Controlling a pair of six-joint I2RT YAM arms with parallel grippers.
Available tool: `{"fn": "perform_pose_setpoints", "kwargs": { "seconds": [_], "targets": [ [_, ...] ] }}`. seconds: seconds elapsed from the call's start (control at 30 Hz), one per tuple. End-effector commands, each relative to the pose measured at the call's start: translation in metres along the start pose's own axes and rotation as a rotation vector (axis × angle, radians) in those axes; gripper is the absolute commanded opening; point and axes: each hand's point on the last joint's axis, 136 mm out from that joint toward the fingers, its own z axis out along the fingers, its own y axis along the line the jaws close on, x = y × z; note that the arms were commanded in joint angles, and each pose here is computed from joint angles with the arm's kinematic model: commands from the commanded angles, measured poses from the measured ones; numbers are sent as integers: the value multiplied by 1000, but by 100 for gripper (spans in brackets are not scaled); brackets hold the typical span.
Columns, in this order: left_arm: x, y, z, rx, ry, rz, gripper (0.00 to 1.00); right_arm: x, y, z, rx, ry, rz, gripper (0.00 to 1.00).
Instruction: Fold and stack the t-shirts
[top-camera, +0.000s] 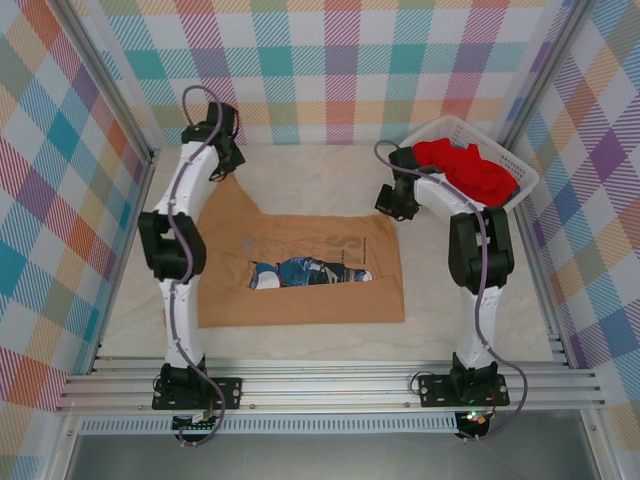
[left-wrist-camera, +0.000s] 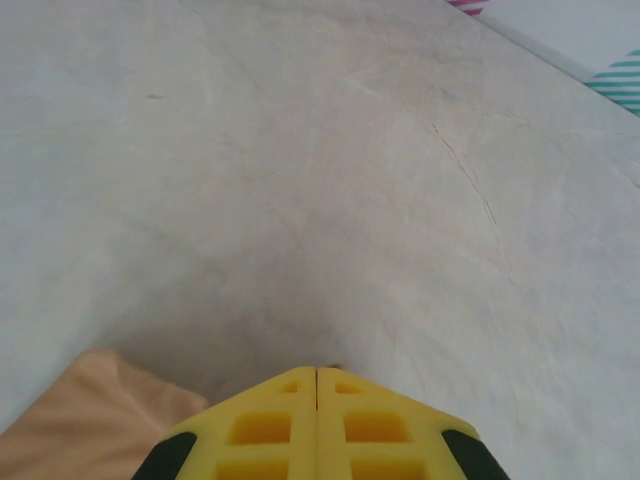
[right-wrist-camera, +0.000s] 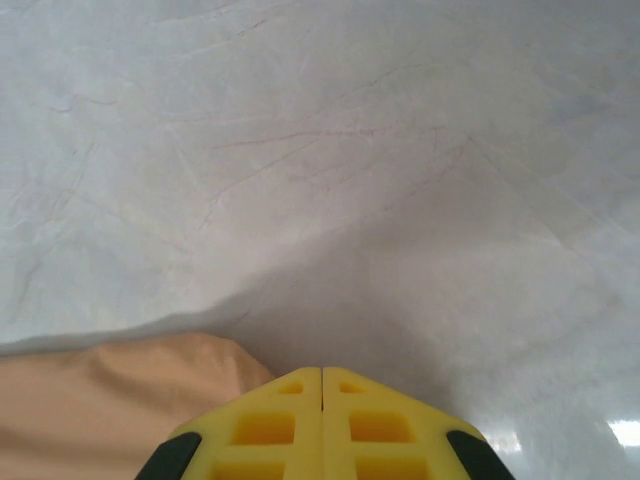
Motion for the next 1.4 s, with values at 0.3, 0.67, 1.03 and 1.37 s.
{"fn": "perform_pose_setpoints", "kwargs": {
  "seconds": [0.3, 0.67, 1.03, 1.37],
  "targets": [
    [78, 92, -94, -99, 30, -26, 0, 41, -15, -40, -14, 50, -31, 0],
    [171, 178, -129, -230, 83, -121, 0, 101, -42, -43, -5, 171, 5, 0],
    [210, 206, -117, -318, 127, -170, 0, 119, -53, -42, 27, 216, 27, 0],
    [193, 205, -117, -345, 88, -115, 0, 133, -59, -56, 34, 226, 47, 0]
  ]
}}
